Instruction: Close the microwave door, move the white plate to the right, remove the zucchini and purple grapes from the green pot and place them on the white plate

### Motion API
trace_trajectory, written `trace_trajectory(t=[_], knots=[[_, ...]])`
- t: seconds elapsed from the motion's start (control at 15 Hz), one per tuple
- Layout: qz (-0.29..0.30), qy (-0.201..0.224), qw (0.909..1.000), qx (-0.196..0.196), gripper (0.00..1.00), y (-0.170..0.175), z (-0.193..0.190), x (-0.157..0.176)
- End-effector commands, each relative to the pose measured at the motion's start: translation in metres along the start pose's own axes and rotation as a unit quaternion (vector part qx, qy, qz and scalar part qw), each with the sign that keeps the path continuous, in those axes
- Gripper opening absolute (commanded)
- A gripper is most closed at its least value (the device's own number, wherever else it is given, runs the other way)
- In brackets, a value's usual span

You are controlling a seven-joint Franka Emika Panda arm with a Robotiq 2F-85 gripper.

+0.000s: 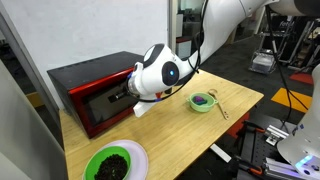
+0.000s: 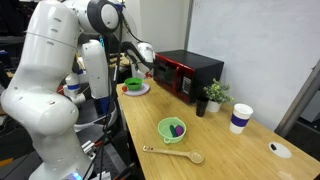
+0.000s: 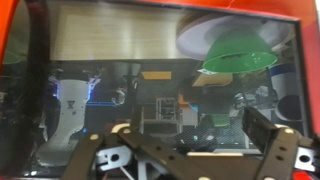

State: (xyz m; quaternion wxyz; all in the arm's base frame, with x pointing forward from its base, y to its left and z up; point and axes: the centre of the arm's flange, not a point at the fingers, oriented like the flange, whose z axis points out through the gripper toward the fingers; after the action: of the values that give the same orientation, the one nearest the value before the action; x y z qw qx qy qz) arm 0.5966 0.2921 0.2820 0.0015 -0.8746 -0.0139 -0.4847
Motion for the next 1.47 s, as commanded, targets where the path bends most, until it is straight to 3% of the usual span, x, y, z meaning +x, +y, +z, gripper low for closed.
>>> trace_trajectory(t=[0.0,0.27,0.6,0.87,1.4], knots=[[-0.001,-0.018,0.9996,0.022,1.00,-0.032,-0.024,-0.028],[0.002,-0.026,0.9993,0.025,1.00,-0.048,-0.027,-0.024],[0.057,-0.068,0.9960,0.000,1.00,-0.014,-0.007,0.003],[0.093,-0.110,0.9895,0.008,1.00,0.004,-0.002,0.021],[0.125,-0.131,0.9830,0.027,1.00,-0.009,-0.024,0.061]])
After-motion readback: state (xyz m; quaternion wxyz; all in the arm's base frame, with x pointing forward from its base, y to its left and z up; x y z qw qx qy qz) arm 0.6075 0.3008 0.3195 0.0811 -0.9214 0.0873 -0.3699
